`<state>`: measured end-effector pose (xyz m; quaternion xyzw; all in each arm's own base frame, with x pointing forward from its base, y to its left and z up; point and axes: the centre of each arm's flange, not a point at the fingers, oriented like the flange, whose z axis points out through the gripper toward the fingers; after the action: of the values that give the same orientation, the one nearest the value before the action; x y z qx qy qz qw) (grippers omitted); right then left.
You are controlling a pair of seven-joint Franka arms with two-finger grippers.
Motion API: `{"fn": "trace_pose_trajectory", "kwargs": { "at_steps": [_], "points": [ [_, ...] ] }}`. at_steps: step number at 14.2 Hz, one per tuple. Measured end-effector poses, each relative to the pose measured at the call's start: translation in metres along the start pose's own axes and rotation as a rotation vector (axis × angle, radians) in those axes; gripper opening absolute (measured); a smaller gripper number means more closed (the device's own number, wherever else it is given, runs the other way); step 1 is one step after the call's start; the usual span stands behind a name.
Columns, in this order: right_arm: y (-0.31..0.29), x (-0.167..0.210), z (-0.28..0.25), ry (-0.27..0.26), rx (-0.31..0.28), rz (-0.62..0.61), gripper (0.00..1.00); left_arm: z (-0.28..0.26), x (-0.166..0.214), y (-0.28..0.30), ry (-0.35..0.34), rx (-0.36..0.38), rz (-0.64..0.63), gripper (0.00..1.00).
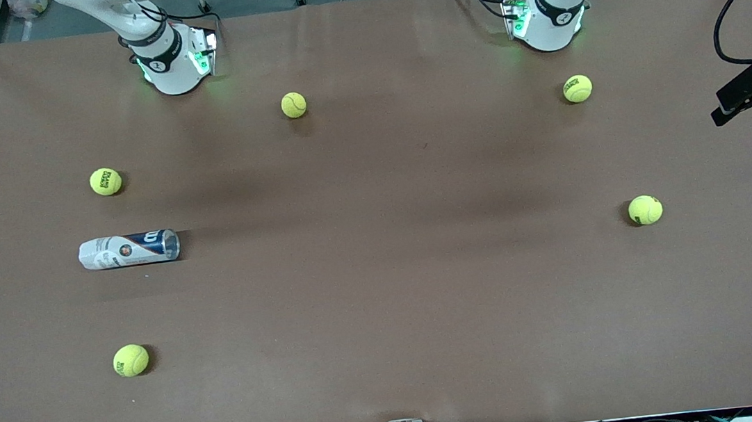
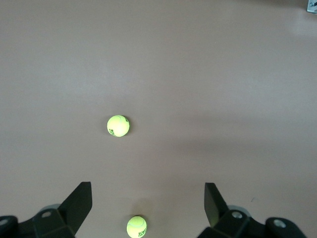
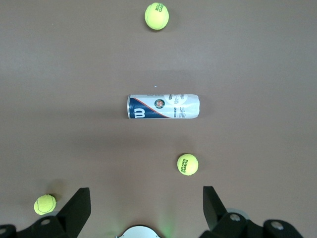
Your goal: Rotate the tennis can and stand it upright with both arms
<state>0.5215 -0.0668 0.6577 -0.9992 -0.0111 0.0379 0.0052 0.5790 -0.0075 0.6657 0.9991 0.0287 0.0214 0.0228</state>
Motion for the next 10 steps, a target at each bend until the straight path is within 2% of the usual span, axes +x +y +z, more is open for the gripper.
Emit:
{"fn": "trace_pose_trajectory", "kwargs": {
  "at_steps": [10],
  "points": [
    [0.0011,-0.0020,-0.0008,0.001,0.001,-0.051,1.00,0.0000,-0.0001,0.0009,0.000,0.000,0.002,1.00]
  ]
}}
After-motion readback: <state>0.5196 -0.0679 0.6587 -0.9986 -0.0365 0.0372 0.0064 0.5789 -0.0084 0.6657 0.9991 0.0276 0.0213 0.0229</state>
